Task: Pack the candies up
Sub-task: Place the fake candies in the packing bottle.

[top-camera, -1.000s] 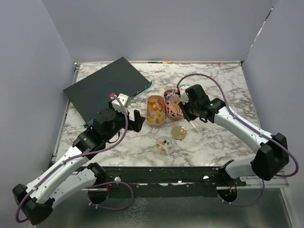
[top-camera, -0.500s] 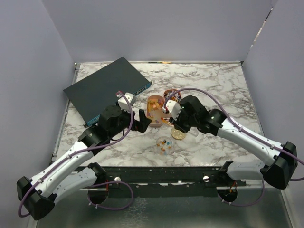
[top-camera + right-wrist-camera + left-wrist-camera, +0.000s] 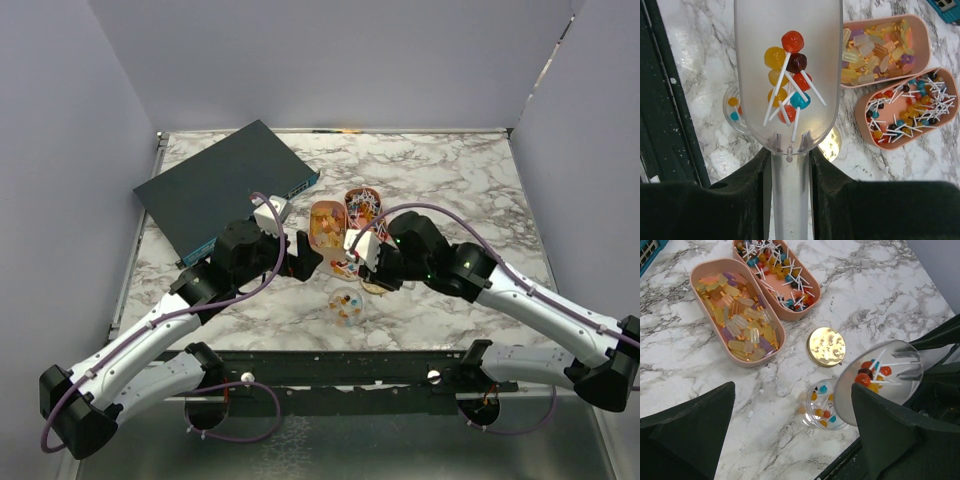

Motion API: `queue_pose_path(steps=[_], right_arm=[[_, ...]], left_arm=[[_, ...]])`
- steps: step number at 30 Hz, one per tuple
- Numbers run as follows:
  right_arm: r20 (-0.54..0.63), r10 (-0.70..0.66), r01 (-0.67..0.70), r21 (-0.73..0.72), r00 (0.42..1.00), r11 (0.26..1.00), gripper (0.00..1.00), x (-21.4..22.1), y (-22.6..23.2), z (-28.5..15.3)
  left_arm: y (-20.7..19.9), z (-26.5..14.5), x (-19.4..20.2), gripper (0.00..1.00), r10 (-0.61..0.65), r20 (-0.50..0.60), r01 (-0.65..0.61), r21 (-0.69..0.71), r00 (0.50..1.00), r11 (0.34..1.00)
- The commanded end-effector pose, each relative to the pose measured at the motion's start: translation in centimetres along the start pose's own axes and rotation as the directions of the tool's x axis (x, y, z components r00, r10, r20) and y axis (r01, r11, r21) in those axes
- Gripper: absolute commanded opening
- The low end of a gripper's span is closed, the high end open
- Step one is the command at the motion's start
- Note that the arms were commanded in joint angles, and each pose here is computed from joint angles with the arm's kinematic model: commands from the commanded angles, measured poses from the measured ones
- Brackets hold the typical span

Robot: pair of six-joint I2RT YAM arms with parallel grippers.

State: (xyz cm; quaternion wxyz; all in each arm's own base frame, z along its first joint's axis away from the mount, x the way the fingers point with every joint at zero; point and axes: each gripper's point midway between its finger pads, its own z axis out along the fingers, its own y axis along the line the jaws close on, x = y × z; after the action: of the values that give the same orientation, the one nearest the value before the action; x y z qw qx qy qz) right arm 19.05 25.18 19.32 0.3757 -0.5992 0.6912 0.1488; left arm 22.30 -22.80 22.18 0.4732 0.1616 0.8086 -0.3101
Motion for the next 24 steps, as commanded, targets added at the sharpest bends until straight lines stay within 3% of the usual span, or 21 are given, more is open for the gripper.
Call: queue_pose_path(steps=[1, 17, 24], right_arm=[[0.124, -0.078, 0.084, -0.047, 0.989, 0.995, 0.01, -2.0, 1.3, -1.5], [0.408, -0.134, 0.139, 0.018, 0.903, 0.99, 0.01, -5.8, 2.1, -5.2], [0.416, -0.129, 0.131, 0.024, 0.9, 0.991, 0.01, -5.8, 2.1, -5.8]], left_arm=[[-0.7, 0.0, -0.6, 0.99, -0.013, 0.009, 0.013, 0.03, 1.0, 0.999], [-0.5, -0.4, 0.1, 0.99, -0.014, -0.002, 0.014, 0.027, 1.0, 1.0], [-0.5, -0.6, 0.0, 0.99, -0.008, -0.002, 0.008, 0.03, 1.0, 1.0]])
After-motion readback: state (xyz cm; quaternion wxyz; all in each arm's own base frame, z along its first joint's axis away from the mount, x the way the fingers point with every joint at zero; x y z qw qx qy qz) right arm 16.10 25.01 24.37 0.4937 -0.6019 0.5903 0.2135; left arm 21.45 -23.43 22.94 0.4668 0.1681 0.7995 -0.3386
